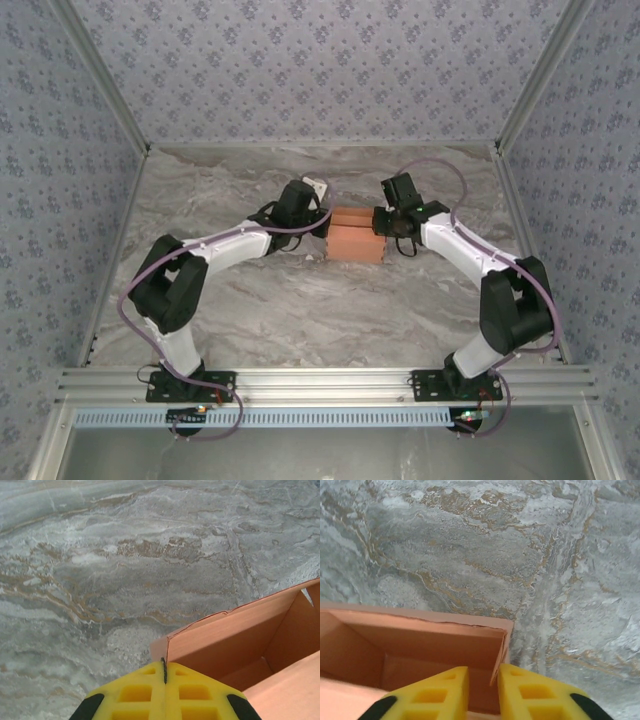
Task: Fold the paper box
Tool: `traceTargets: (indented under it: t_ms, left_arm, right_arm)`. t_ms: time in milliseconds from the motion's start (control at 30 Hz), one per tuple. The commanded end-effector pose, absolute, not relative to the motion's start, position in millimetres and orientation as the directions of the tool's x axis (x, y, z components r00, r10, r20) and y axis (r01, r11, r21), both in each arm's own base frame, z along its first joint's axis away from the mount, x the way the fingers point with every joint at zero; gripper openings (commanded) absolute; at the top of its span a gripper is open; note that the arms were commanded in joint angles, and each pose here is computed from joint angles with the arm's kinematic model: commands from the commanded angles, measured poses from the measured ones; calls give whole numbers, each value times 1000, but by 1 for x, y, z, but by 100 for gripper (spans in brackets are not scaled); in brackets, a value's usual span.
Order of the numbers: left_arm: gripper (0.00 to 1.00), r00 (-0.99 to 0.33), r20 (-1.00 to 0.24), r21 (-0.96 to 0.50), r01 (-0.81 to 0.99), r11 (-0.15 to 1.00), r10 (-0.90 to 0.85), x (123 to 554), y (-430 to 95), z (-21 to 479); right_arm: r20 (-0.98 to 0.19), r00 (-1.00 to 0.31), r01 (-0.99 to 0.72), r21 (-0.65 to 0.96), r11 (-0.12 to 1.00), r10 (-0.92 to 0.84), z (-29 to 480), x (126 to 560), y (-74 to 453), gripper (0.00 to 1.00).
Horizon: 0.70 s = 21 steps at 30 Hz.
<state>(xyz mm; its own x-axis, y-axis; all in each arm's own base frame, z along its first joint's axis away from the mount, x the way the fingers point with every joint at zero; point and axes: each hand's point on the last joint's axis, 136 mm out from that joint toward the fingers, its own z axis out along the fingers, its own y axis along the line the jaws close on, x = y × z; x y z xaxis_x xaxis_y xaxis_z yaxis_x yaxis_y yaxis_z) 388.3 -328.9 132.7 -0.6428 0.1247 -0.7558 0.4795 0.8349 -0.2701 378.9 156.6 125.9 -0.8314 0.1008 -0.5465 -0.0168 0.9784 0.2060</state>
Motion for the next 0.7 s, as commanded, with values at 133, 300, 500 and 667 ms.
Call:
traceTargets:
  t_ms: [133,300,500,667]
  left_arm:
    - [0,-632,-770,-264,443,857,89,386,-323,144]
    - [0,-612,-784,-253,469,846,105,385,-325,152]
    - [0,-590,-797,-237,501,833,128,384,-327,158]
    - [0,-585,-799,-234,517,824,140,383,-329,161]
  right_arm:
    - [-663,-744,-241,156,958,-79,167,383,171,52]
    - [-732,-603,-492,27,870,-318,194,367,169,64]
    - [-657,-296,-827,-186,530,-693,194,336,181,78]
    - [-511,-66,-923,-295,247,-857,179,332,180,100]
